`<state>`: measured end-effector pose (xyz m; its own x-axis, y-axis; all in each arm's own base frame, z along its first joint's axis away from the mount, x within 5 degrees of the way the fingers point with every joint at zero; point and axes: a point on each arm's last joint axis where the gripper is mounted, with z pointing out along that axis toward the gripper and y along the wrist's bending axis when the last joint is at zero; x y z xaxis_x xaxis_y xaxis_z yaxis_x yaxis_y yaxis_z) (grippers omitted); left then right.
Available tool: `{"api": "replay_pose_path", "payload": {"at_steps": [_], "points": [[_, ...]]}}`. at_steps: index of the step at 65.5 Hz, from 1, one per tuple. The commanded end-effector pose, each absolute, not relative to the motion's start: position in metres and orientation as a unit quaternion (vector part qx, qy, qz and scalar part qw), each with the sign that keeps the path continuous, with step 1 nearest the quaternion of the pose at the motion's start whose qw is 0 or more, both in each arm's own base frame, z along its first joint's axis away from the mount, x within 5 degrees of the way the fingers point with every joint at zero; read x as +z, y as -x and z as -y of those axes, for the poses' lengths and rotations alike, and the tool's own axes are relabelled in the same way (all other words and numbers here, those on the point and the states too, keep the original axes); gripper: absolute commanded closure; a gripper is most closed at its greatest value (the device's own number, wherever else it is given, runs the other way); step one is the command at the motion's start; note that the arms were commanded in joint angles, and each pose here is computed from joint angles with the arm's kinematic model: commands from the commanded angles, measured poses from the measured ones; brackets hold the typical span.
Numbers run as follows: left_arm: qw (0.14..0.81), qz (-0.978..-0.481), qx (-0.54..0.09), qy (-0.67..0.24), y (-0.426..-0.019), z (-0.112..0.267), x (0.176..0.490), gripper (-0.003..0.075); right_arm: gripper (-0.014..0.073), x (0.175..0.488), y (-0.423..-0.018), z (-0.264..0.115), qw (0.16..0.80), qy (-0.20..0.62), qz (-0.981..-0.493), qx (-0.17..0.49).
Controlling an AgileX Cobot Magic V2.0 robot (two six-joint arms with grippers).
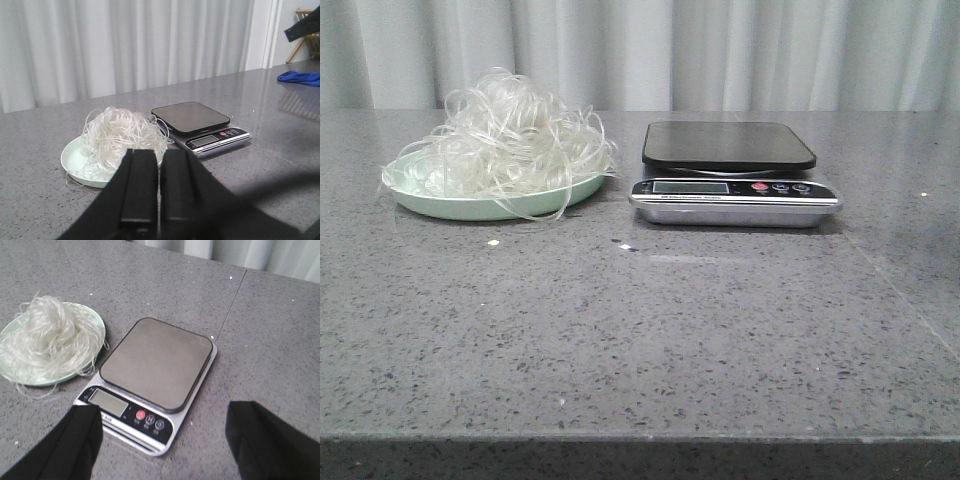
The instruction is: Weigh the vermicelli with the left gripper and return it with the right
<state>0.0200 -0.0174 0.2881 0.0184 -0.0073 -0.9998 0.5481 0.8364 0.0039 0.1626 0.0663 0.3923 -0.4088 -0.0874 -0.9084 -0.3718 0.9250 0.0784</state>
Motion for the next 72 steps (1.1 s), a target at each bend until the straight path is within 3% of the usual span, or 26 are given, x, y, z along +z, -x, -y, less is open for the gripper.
{"api": "replay_pose_path", "payload": {"at_steps": [1,18,38,47,56,61,72], "points": [[0.717,-0.637,-0.214,-0.186,-0.017,0.015,0.302,0.0574,-0.0013,0.396,-0.136,-0.054,0.599,0.126,-0.778,0.143],[0.717,-0.637,-0.214,-0.186,-0.017,0.015,0.302,0.0574,-0.0013,0.371,-0.066,-0.028,0.666,0.117,-0.721,0.155],[0.717,-0.637,-0.214,-0.186,-0.017,0.015,0.302,0.0574,-0.0006,0.338,-0.028,-0.013,0.723,0.107,-0.662,0.165],[0.717,-0.637,-0.214,-0.186,-0.017,0.015,0.302,0.0574,0.016,0.335,-0.025,-0.012,0.732,0.105,-0.653,0.166],[0.717,-0.637,-0.214,-0.186,-0.017,0.015,0.302,0.0574,0.0474,0.335,-0.025,-0.012,0.732,0.105,-0.652,0.166],[0.717,-0.637,-0.214,-0.186,-0.017,0.015,0.302,0.0574,0.0431,0.335,-0.025,-0.012,0.73,0.105,-0.654,0.166],[0.717,-0.637,-0.214,-0.186,-0.017,0.015,0.302,0.0574,0.0428,0.333,-0.025,-0.012,0.724,0.107,-0.661,0.165]]}}
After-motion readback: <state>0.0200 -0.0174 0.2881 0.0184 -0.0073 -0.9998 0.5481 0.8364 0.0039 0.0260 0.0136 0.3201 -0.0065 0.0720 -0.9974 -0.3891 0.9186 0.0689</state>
